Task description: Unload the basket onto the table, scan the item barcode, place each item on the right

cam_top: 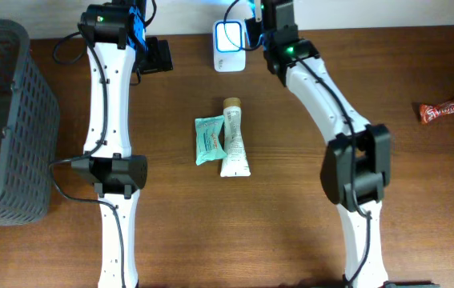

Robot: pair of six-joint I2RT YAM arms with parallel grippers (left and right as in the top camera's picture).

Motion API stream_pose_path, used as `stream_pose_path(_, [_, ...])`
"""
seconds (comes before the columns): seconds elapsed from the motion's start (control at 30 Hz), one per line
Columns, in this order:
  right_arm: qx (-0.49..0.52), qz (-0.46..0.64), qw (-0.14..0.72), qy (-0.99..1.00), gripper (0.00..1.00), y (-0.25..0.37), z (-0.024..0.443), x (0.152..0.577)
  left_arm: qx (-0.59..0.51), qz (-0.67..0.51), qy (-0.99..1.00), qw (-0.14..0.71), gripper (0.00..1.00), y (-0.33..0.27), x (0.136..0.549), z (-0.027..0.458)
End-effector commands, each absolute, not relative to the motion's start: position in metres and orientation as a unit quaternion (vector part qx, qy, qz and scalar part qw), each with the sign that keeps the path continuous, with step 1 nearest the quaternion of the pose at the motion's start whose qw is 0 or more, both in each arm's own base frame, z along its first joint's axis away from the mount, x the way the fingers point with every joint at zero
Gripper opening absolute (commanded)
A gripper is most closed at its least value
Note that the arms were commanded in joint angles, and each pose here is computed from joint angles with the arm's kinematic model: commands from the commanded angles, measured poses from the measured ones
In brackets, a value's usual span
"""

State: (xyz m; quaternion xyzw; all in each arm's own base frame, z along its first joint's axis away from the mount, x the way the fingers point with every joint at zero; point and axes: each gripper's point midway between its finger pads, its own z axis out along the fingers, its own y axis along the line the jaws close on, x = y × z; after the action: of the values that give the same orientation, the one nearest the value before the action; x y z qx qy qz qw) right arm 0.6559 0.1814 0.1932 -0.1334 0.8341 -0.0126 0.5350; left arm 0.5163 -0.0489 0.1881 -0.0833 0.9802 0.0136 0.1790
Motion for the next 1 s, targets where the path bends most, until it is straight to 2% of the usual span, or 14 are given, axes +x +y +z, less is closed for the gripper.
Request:
stream_pose_path(0.0, [-0.187,-0.001,0.524,0.831,0.04,0.211,0.153,0.66,-0.081,0.013,0.981,0.174,0.99,-0.047,0.517,0.183])
stream_pose_path(0.17, [-0.282,-0.043,0.545,0.788,0.04,0.24,0.159,0.658,-0.081,0.012,0.981,0.174,0.99,-0.047,0.517,0.183])
stream_pose_path(0.43, [-0.402,-0.115,0.512,0.75,0.04,0.255,0.146,0.646,-0.081,0.013,0.981,0.173,0.99,-0.047,0.517,0.183])
stream_pose_path(0.63, [-0.395,-0.183,0.502,0.747,0.04,0.232,0.15,0.654,-0.081,0.012,0.981,0.174,0.99,-0.047,0.517,0.183])
stream_pose_path(0.97, [-0.404,-0.19,0.49,0.749,0.04,0.225,0.142,0.655,-0.081,0.012,0.981,0.173,0.99,-0.047,0.517,0.183])
